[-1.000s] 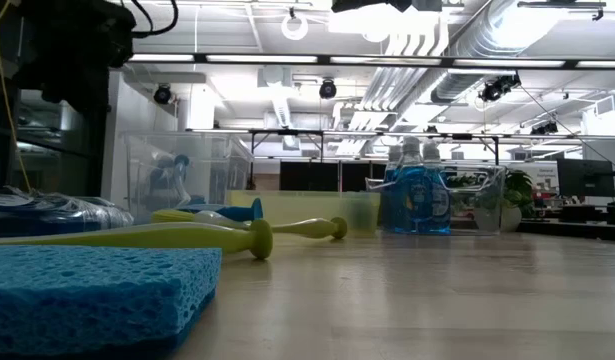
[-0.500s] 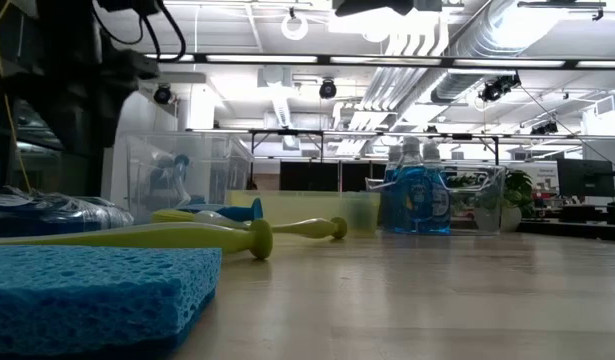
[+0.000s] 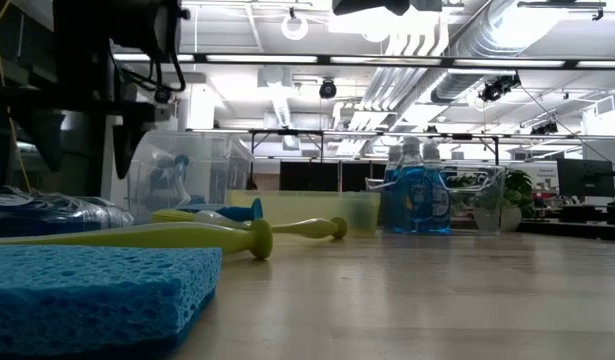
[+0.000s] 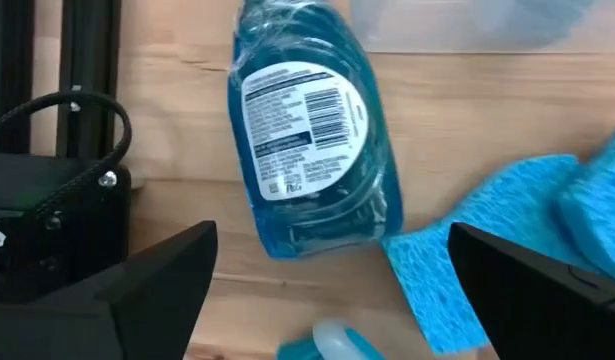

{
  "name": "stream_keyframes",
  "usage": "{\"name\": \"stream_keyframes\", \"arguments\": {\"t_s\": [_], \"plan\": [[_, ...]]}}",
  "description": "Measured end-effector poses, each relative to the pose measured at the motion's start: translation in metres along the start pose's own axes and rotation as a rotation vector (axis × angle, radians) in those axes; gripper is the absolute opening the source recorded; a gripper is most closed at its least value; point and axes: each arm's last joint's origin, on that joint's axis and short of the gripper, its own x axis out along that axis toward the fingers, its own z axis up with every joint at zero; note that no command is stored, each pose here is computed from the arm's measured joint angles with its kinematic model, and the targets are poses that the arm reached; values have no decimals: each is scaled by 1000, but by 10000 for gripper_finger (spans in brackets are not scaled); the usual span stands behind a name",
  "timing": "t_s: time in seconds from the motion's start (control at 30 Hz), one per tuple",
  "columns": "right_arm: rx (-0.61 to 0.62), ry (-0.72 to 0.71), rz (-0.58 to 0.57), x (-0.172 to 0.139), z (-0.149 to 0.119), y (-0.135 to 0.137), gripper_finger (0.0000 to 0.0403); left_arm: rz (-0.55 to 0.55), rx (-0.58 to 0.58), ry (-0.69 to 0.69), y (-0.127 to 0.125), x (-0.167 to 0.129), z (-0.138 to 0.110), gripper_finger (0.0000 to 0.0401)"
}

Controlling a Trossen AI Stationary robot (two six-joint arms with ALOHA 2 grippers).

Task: Pick & Place Kitchen Sink Supplies
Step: Put the blue dishwasher liquid into the transparent bin

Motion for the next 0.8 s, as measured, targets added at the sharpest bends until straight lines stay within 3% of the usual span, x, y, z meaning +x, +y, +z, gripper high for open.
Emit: {"name": "stream_keyframes", "arguments": {"t_s": [0.3, 0.8], "plan": [[-11, 11, 43, 0, 0, 1, 197, 86, -63, -61, -10, 16, -6, 392], [-43, 2, 33, -4, -4, 14, 197, 30, -215, -57, -3, 49, -16, 392]]}}
